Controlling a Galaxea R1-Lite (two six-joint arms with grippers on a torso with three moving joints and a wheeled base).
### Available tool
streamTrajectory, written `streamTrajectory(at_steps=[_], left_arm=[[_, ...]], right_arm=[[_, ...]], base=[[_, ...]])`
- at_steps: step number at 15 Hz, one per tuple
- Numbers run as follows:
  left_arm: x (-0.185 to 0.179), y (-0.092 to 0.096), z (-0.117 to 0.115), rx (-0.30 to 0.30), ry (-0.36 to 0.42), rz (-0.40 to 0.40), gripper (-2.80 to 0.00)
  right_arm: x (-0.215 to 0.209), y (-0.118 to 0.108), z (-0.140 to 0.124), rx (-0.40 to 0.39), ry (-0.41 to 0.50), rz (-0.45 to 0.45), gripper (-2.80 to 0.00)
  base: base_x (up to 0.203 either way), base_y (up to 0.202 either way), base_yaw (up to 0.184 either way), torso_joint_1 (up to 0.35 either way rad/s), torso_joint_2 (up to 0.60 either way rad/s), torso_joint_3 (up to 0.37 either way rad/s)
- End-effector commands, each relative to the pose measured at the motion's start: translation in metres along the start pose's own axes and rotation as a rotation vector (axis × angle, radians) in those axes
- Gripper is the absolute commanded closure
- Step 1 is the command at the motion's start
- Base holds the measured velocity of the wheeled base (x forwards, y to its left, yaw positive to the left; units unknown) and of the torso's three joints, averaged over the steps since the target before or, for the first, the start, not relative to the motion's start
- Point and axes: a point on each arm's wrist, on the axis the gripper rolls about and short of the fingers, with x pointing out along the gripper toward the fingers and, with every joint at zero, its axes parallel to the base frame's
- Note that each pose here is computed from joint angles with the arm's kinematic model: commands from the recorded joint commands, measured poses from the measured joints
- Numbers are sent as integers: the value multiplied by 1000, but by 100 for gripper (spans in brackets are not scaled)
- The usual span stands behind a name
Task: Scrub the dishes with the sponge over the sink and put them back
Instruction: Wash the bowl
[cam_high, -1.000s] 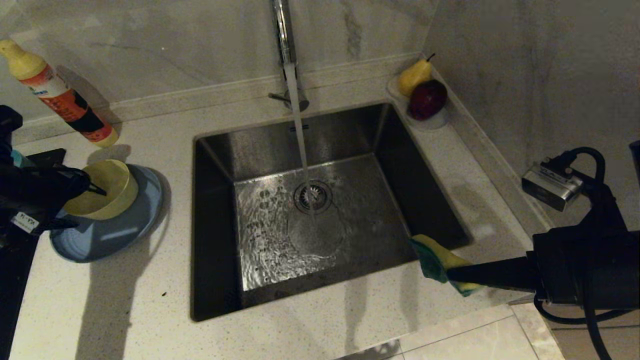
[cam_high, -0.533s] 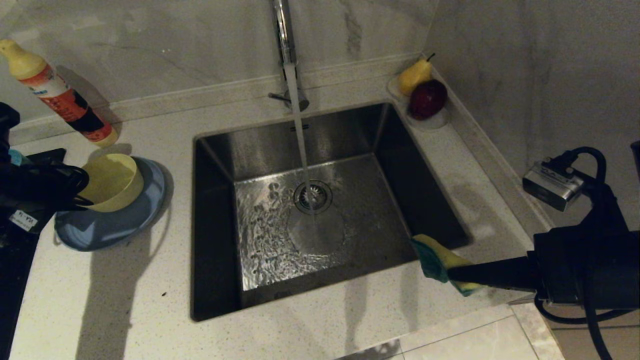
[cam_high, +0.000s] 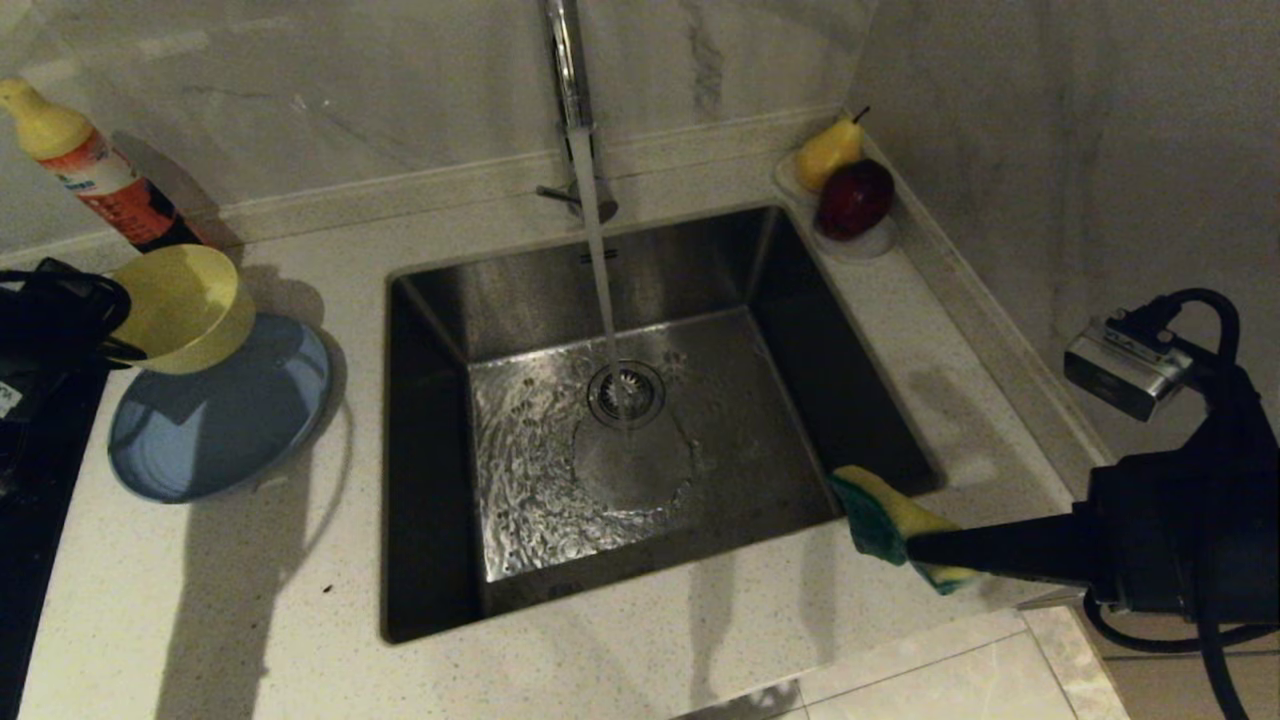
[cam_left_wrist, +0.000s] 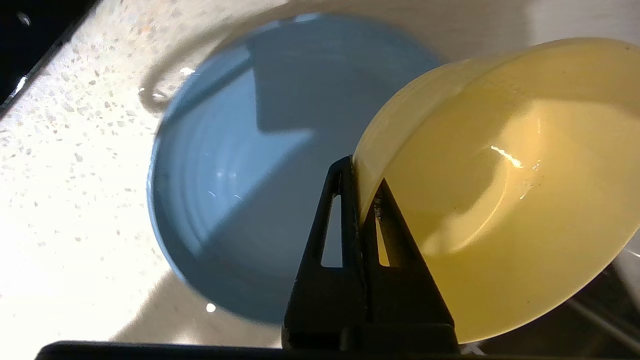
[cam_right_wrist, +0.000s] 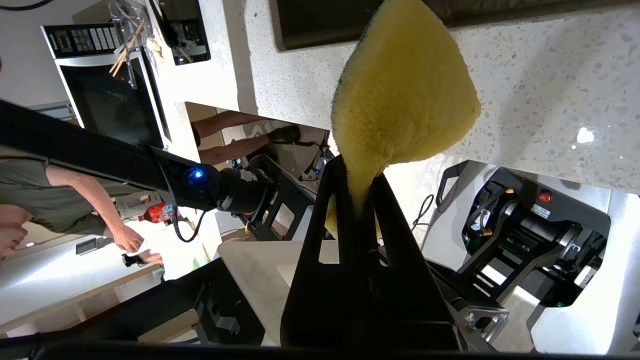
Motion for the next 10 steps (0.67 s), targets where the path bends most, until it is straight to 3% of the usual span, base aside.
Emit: streamTrajectory(at_steps=[1, 3, 5, 8, 10], left_arm=[[-44, -14, 4, 16, -80, -87, 0], [-67, -27, 4, 37, -104, -152, 0], [-74, -50, -11, 106, -54, -219, 0], [-59, -76, -35, 233, 35, -237, 0], [-35, -93, -56, 316, 70, -208, 0]], right_arm=[[-4, 2, -1, -3, -6, 9, 0], [-3, 2, -1, -3, -4, 10, 0], [-1, 0, -1, -1, -2, 8, 0], [0, 0, -1, -2, 1, 7, 0], [3, -2, -1, 0, 9, 2, 0]], base=[[0, 0, 0, 0, 0, 0], [0, 0, 0, 0, 0, 0], [0, 0, 0, 0, 0, 0], [0, 0, 0, 0, 0, 0], [0, 0, 0, 0, 0, 0]])
